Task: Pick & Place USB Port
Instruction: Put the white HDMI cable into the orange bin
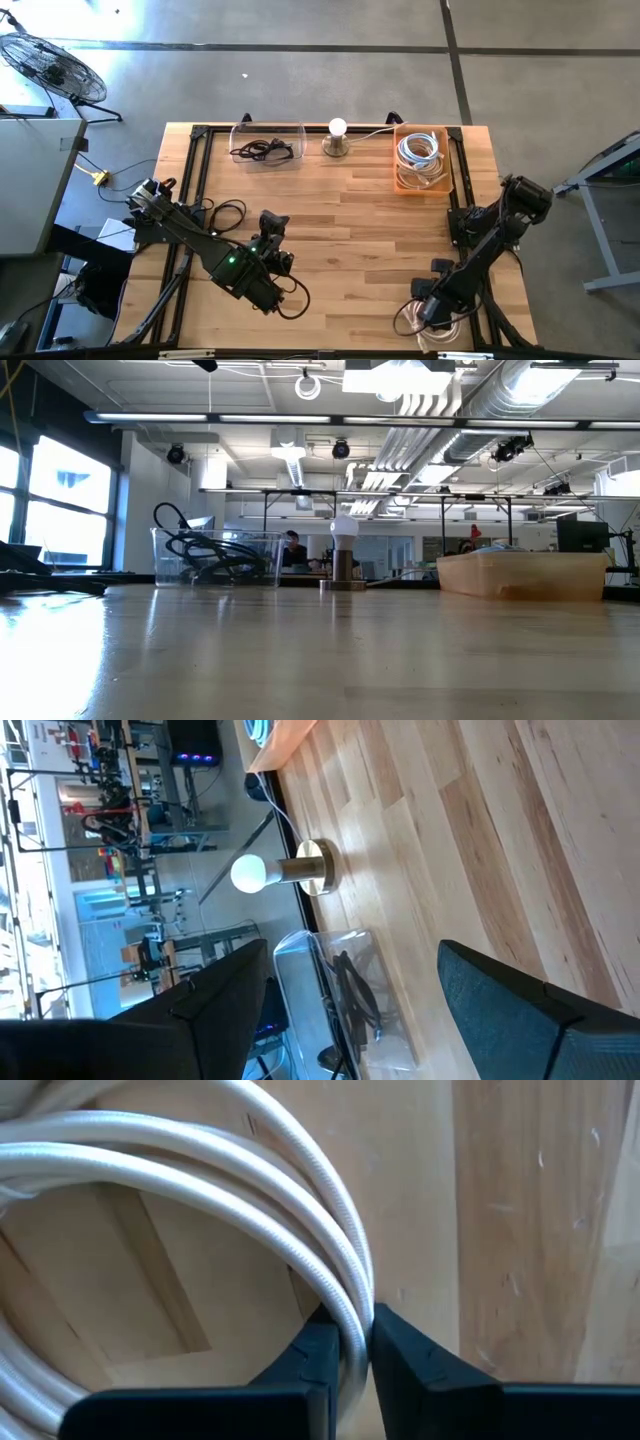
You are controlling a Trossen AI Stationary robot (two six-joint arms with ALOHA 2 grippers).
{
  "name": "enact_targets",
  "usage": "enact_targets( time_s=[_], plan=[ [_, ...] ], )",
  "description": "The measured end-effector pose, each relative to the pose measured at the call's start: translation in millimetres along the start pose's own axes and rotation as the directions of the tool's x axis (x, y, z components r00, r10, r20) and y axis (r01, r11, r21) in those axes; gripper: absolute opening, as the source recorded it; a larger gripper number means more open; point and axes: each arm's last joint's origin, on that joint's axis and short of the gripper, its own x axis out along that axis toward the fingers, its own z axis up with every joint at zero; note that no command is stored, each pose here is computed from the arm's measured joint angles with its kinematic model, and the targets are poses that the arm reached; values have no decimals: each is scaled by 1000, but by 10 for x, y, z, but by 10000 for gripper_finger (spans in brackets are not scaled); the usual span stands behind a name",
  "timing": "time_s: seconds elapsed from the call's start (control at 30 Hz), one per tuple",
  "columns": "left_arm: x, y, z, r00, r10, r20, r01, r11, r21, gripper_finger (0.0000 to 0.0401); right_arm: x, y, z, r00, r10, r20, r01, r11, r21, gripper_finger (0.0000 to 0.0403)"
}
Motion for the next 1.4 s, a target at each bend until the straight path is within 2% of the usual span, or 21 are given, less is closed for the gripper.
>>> enact_targets(
  time_s=[0.17,0.33,0.53,0.67,0.83,1.0,1.17,1.4],
  plan=[
    [0,2,0,1000,8,1,-8,1000,0,286,-17,-2,12,1000,1,4,-1,1000,-1,30],
    [0,3,0,1000,11,1,-11,1000,0,286,-205,-14,12,997,-36,67,36,999,7,30],
    [0,4,0,1000,12,1,-12,1000,0,286,-706,-62,59,972,-77,224,80,997,-4,35],
    [0,9,1,999,33,4,-33,999,0,286,-1093,-199,168,917,-145,371,162,987,-17,36],
    [0,11,2,999,38,5,-38,999,0,286,-1500,-539,390,835,-215,507,234,972,28,33],
    [0,11,2,999,40,5,-40,999,1,286,-1773,-1075,583,788,-287,545,242,958,155,35],
    [0,10,0,999,36,4,-36,999,2,286,-1917,-1636,617,789,-369,492,238,921,308,34],
    [0,3,-2,1000,8,0,-8,1000,3,286,-2018,-2236,577,788,-471,396,237,826,512,34]
  ],
)
